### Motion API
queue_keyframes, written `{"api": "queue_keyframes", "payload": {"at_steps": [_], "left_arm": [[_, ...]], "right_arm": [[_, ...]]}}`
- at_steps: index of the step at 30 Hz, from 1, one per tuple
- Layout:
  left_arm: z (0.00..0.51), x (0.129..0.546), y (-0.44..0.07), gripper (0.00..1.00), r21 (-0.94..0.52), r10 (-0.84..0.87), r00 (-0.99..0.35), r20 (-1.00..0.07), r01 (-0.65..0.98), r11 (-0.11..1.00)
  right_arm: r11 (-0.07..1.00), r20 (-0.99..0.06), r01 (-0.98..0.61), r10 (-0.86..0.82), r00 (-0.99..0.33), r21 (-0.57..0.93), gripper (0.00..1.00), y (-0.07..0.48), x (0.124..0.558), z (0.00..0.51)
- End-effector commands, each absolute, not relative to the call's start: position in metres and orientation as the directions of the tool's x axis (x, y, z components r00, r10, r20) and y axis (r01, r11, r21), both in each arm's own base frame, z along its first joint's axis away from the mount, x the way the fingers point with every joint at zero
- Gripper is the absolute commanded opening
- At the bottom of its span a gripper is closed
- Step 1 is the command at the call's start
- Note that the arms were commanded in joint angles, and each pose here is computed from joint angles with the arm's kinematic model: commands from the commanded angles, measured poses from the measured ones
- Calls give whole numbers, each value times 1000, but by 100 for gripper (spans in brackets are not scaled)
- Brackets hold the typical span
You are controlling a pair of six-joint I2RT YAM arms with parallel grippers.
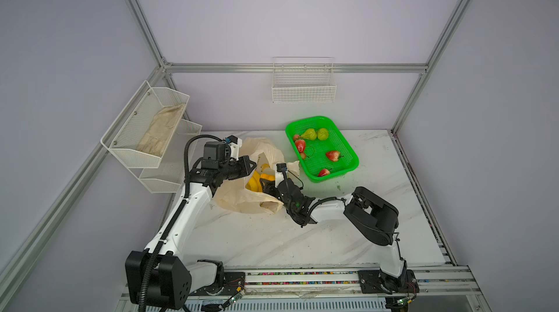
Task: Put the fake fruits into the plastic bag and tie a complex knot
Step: 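Lower the yellow pear into the bag with the right gripper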
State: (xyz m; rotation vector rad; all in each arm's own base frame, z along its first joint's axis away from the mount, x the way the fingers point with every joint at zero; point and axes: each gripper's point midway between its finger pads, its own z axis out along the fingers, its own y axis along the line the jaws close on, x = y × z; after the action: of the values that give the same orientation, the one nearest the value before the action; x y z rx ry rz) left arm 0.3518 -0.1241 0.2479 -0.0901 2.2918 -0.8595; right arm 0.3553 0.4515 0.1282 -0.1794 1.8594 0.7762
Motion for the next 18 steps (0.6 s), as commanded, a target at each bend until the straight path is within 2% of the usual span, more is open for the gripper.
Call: {"api": "queue_keyframes", "payload": {"at_steps": [1,3,10,14,18], "left_arm": [[265,354,-132,0,-616,-277,-749,-602,215,758],[265,354,-132,0,-614,-275,-749,-603,216,759],[266,352,-129,0,-596,-270,-737,-620,219,772],[264,353,-125,0,-583,-273,-730,-627,208,786],[263,354,-123,0,-580,-275,-728,-628,201,789]], "right_arm": [[815,-874,-374,302,-380,444,55,450,374,124],[820,-881,-383,278,-382,425,58,458,378,117],[813,-892,-433,214,-398,389,81,470,382,112],[799,-907,-477,193,-374,366,91,459,375,140],[780,-916,-519,169,-365,350,95,439,361,167]]}}
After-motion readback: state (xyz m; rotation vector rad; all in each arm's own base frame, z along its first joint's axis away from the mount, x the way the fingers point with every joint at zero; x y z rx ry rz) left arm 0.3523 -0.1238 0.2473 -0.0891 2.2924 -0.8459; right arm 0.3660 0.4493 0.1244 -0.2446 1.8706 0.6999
